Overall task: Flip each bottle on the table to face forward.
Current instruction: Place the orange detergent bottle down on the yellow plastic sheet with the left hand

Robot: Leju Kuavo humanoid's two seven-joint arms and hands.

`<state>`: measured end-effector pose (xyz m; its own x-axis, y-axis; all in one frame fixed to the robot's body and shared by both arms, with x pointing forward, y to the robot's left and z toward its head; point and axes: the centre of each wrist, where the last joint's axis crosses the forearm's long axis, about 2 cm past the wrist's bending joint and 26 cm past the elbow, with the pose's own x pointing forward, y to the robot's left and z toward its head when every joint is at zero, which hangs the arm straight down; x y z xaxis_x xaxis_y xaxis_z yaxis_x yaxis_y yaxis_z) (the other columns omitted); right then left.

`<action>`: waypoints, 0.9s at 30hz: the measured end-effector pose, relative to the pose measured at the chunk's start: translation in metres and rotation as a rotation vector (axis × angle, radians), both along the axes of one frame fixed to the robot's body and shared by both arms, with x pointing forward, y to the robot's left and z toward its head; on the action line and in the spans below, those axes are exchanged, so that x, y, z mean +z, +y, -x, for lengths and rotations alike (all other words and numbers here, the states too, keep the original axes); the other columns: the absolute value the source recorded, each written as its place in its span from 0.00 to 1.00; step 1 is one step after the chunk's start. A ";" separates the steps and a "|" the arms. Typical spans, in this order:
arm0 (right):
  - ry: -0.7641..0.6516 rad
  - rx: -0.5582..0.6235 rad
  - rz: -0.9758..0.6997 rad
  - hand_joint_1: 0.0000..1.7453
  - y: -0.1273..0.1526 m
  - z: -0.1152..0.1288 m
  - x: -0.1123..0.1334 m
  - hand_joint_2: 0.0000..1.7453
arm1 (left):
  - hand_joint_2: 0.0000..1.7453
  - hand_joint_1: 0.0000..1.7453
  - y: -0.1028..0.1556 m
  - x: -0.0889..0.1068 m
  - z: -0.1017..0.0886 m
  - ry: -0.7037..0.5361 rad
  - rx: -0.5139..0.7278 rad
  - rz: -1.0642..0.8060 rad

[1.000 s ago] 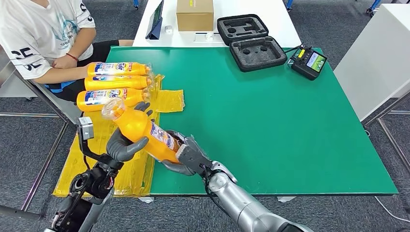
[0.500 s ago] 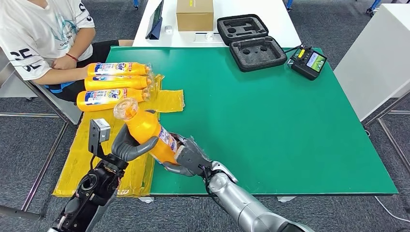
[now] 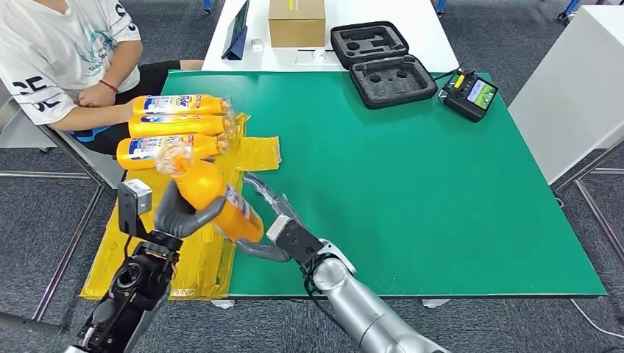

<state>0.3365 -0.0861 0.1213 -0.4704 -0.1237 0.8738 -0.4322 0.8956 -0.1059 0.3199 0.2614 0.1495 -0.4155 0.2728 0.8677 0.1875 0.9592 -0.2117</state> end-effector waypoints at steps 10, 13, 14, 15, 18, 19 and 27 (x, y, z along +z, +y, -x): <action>-0.244 -0.189 -0.308 0.00 -0.011 0.017 0.072 1.00 | 1.00 1.00 0.057 0.013 -0.014 -0.226 0.545 -0.343; -0.334 -0.279 -0.318 0.00 -0.012 0.023 0.091 1.00 | 1.00 1.00 0.079 0.019 -0.027 -0.278 0.708 -0.527; -0.357 -0.294 -0.318 0.00 -0.012 0.026 0.095 1.00 | 1.00 1.00 0.086 0.021 -0.031 -0.291 0.746 -0.598; -0.376 -0.300 -0.317 0.00 -0.011 0.028 0.098 1.00 | 1.00 1.00 0.091 0.023 -0.036 -0.300 0.772 -0.678; -0.407 -0.291 -0.313 0.00 -0.007 0.032 0.103 1.00 | 1.00 1.00 0.103 0.023 -0.051 -0.279 0.790 -0.915; -0.410 -0.285 -0.312 0.00 -0.006 0.033 0.104 1.00 | 1.00 1.00 0.104 0.022 -0.055 -0.260 0.780 -0.975; -0.414 -0.227 -0.302 0.00 -0.002 0.035 0.103 1.00 | 1.00 1.00 0.103 0.007 -0.067 -0.097 0.550 -1.273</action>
<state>0.3017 -0.0884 0.2247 -0.8109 -0.1956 0.5515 -0.2019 0.9781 0.0501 0.3869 0.3647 0.1565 -0.2824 -0.8914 0.3545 -0.3093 0.4344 0.8459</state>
